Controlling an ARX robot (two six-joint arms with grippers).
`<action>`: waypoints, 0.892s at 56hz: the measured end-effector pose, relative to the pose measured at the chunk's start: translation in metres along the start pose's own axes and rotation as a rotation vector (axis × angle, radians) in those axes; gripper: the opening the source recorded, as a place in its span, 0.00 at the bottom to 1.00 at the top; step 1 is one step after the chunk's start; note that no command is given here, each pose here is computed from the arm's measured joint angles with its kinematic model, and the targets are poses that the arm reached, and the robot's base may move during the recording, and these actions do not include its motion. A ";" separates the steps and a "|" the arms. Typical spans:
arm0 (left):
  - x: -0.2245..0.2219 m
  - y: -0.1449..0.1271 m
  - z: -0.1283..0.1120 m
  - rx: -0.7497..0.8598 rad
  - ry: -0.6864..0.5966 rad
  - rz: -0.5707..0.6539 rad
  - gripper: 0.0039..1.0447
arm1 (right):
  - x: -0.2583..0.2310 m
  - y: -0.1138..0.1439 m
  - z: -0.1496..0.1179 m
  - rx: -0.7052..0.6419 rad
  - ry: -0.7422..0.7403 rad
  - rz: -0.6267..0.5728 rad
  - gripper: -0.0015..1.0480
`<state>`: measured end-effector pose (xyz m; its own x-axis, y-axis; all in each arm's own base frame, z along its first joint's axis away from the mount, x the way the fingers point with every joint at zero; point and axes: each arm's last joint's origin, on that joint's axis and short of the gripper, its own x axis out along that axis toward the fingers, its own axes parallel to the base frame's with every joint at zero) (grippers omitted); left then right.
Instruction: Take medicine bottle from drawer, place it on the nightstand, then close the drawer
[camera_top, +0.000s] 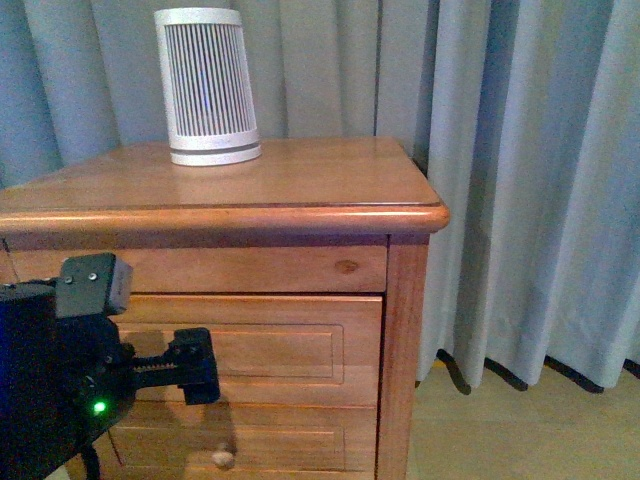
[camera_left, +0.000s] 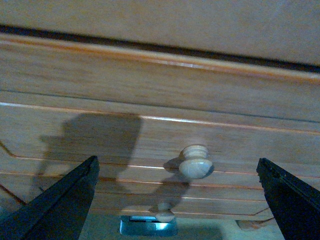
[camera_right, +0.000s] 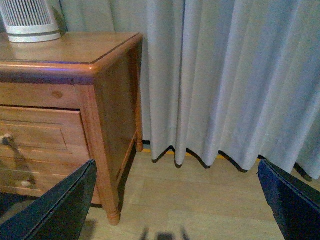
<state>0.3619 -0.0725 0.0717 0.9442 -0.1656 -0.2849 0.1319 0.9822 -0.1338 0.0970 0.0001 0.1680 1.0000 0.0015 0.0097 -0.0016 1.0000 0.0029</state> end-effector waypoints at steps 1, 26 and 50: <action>0.003 0.000 -0.003 0.002 0.002 0.000 0.94 | 0.000 0.000 0.000 0.000 0.000 0.000 0.93; 0.030 0.008 -0.030 0.055 -0.003 -0.004 0.94 | 0.000 0.000 0.000 0.000 0.000 0.000 0.93; 0.046 0.003 -0.032 0.085 0.003 0.018 0.94 | 0.000 0.000 0.000 0.000 0.000 0.000 0.93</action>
<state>0.3964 -0.0806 0.0277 0.9456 -0.1478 -0.2898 0.1399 0.9890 -0.0479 0.0970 0.0001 0.1680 1.0000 0.0015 0.0097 -0.0015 1.0000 0.0025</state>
